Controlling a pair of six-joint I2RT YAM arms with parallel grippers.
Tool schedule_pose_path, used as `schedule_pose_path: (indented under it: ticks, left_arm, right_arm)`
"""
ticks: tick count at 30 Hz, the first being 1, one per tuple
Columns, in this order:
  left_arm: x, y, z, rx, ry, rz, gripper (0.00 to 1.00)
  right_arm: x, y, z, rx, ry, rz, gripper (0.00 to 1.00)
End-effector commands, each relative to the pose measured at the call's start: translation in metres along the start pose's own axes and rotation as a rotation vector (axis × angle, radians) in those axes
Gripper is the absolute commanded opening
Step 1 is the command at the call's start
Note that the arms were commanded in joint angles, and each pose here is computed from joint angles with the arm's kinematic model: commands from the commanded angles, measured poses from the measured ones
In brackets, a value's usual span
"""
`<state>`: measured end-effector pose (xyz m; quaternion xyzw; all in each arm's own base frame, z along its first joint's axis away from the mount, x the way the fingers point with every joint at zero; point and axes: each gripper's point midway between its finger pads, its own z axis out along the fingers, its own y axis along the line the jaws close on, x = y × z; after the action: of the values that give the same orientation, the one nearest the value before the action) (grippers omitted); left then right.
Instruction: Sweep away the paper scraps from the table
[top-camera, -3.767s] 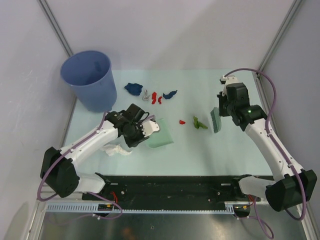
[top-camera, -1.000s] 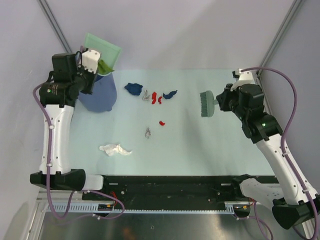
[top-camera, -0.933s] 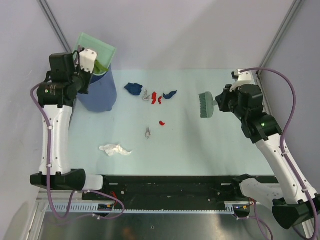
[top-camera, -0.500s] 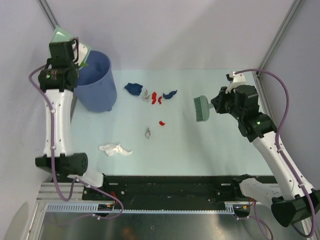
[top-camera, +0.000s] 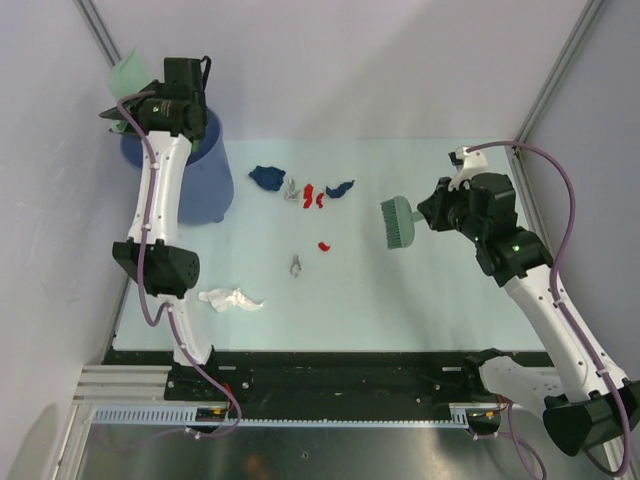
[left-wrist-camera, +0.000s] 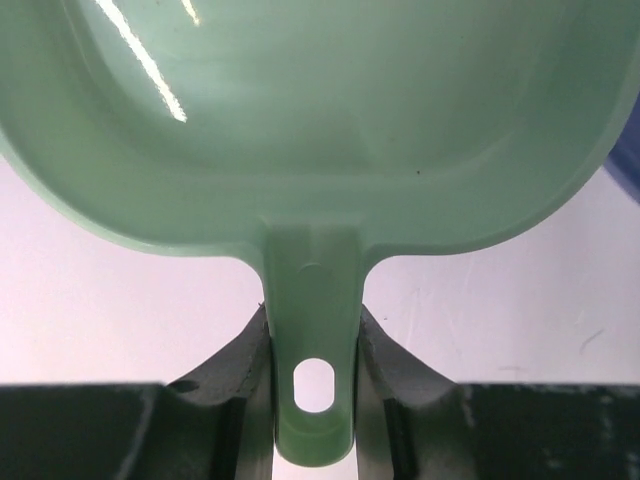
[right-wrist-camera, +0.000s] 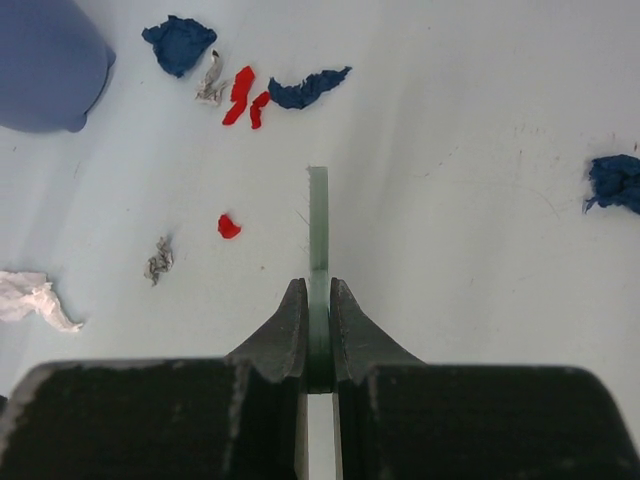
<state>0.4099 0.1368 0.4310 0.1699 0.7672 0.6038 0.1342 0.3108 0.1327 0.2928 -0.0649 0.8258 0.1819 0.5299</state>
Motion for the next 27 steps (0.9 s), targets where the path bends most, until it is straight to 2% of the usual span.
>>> schedule_pose_path:
  ticks: [1,5,8,11,12,15,19,20,21,22,25,26,27]
  left_arm:
    - [0.024,0.028,-0.01,-0.091,0.118,0.042,0.0]
    - [0.034,0.024,-0.012,-0.084,0.125,0.064,0.0]
    - [0.043,0.036,-0.021,-0.085,0.084,0.005,0.0]
    - [0.032,0.046,-0.04,-0.037,-0.117,-0.113,0.0]
    - [0.028,0.05,-0.052,-0.001,-0.234,-0.169,0.0]
    - [0.018,0.032,-0.082,0.096,-0.416,-0.255,0.0]
    - [0.0,-0.025,-0.126,0.299,-0.623,-0.275,0.0]
    - [-0.003,-0.055,-0.129,0.363,-0.619,-0.252,0.0]
    - [-0.001,-0.065,-0.138,0.403,-0.652,-0.257,0.0]
    - [-0.009,-0.086,-0.155,0.495,-0.711,-0.258,0.0]
    - [-0.007,-0.152,-0.182,0.703,-0.764,-0.159,0.0]
    - [-0.004,-0.187,-0.197,0.835,-0.785,-0.116,0.0]
    - [-0.002,-0.203,-0.204,0.891,-0.791,-0.086,0.0]
  right_arm:
    - [-0.018,0.005,-0.013,-0.025,-0.079,-0.012,0.0]
    - [-0.019,0.004,-0.014,-0.02,-0.087,-0.019,0.0]
    - [-0.02,-0.001,-0.012,0.007,-0.091,-0.028,0.0]
    - [-0.03,-0.012,-0.012,0.033,-0.125,-0.002,0.0]
    - [-0.036,-0.021,-0.012,0.047,-0.146,0.022,0.0]
    - [-0.047,-0.031,-0.012,0.057,-0.184,0.03,0.0]
    - [-0.061,-0.066,-0.011,0.158,-0.228,0.025,0.0]
    - [-0.065,-0.075,-0.011,0.193,-0.237,0.019,0.0]
    - [-0.072,-0.083,-0.012,0.225,-0.255,0.007,0.0]
    - [-0.075,-0.102,-0.014,0.32,-0.259,-0.025,0.0]
    - [-0.084,-0.133,-0.012,0.482,-0.265,-0.085,0.0]
    - [-0.083,-0.145,-0.007,0.53,-0.239,-0.159,0.0]
    - [-0.091,-0.151,-0.007,0.564,-0.26,-0.183,0.0]
